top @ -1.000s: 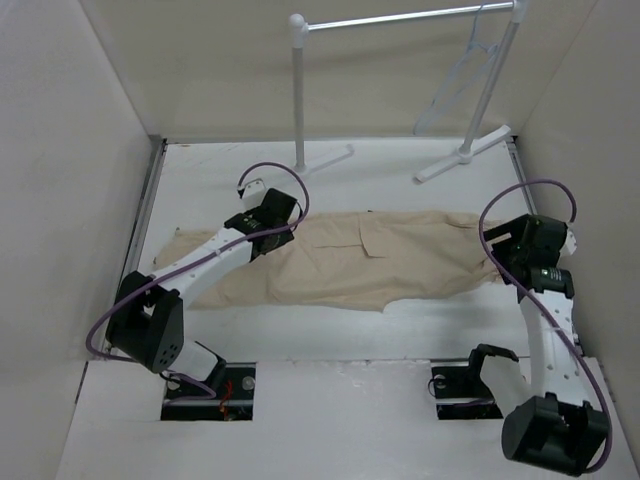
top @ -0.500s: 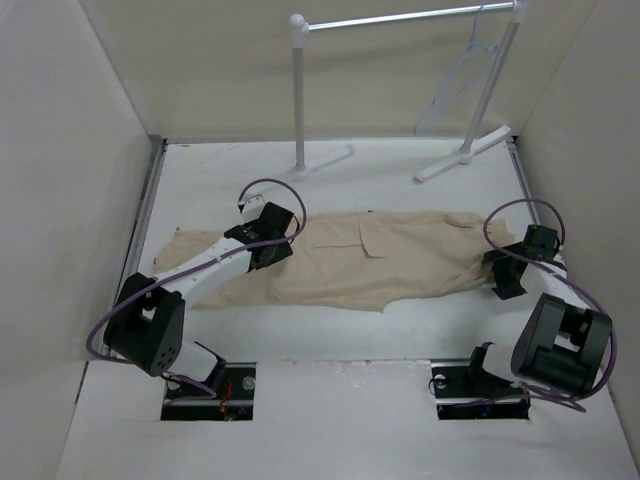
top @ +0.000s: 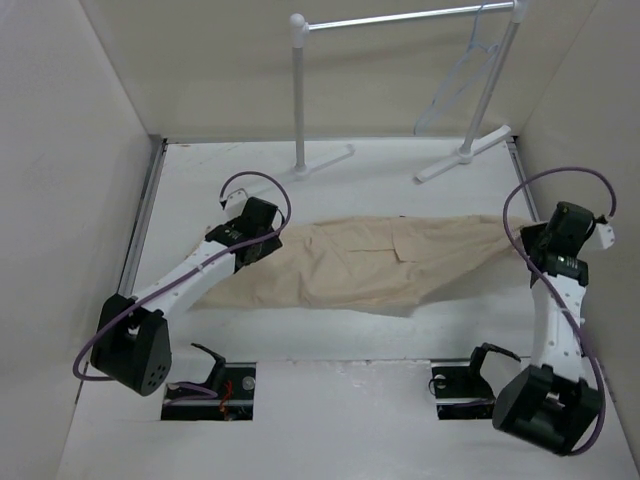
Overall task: Place the trousers on the hanger
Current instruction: Fold the trousers at the center of the board.
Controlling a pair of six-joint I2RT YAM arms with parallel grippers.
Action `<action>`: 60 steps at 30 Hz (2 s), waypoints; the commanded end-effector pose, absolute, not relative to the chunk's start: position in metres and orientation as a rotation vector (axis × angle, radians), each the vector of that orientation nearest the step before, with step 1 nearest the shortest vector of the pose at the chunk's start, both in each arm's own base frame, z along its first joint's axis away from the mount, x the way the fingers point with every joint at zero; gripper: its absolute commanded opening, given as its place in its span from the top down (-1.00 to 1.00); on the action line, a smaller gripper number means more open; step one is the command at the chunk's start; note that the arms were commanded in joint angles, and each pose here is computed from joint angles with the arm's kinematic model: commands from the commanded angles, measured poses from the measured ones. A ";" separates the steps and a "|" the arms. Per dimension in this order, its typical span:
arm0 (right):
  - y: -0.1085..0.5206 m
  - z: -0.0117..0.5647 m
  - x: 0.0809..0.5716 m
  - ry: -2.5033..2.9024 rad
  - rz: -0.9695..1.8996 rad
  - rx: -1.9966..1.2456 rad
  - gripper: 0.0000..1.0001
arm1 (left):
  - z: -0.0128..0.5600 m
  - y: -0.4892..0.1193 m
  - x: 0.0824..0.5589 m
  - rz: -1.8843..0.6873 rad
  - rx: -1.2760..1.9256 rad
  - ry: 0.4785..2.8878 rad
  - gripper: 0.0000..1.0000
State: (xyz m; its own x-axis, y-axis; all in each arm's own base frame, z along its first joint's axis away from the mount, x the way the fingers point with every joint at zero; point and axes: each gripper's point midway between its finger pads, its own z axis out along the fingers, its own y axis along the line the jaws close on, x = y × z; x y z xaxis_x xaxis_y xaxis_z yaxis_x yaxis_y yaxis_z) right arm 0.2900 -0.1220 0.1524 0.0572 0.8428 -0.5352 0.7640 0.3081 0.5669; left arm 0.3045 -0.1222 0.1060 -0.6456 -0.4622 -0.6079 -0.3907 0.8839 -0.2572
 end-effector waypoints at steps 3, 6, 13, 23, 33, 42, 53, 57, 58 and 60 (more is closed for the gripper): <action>-0.132 0.281 0.280 1.479 0.051 1.247 0.71 | 0.133 -0.113 0.299 -0.109 -0.586 2.341 0.05; -0.124 0.322 0.272 1.448 0.051 1.146 0.70 | 0.143 -0.112 0.294 -0.107 -0.577 2.346 0.05; -0.040 0.391 0.294 1.531 0.249 0.781 0.65 | 0.178 -0.098 0.294 -0.129 -0.623 2.292 0.02; 0.181 0.376 0.323 1.815 0.507 0.340 0.64 | 0.198 -0.031 0.296 -0.153 -0.887 2.119 -0.04; 0.456 0.243 0.252 2.154 0.605 -0.310 0.20 | 0.192 0.032 0.272 -0.113 -1.145 1.972 -0.05; 0.431 0.239 0.241 2.236 0.650 -0.375 -0.58 | 0.191 0.034 0.278 -0.154 -1.159 1.969 -0.05; 0.268 0.175 0.248 2.368 0.609 -0.030 0.68 | 0.143 -0.156 0.329 -0.249 -0.599 2.354 -0.05; 0.240 0.144 0.236 2.395 0.692 0.089 0.64 | 0.107 -0.171 0.350 -0.250 -0.586 2.411 -0.04; 0.233 0.132 0.235 2.411 0.698 0.134 0.63 | 0.094 -0.165 0.354 -0.220 -0.601 2.428 -0.04; 0.218 0.103 0.228 2.460 0.688 0.211 0.62 | 0.068 -0.148 0.359 -0.155 -0.646 2.462 -0.04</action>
State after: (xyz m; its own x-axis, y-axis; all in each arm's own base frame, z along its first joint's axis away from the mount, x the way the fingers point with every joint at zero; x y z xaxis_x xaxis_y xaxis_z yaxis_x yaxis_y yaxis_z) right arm 0.2259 0.2114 0.1030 -0.8297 0.1903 -0.5247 -0.0406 0.9170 0.3967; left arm 0.3373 -0.1636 0.0740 -0.7457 -0.4487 -0.4925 -0.3760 0.8937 -0.2449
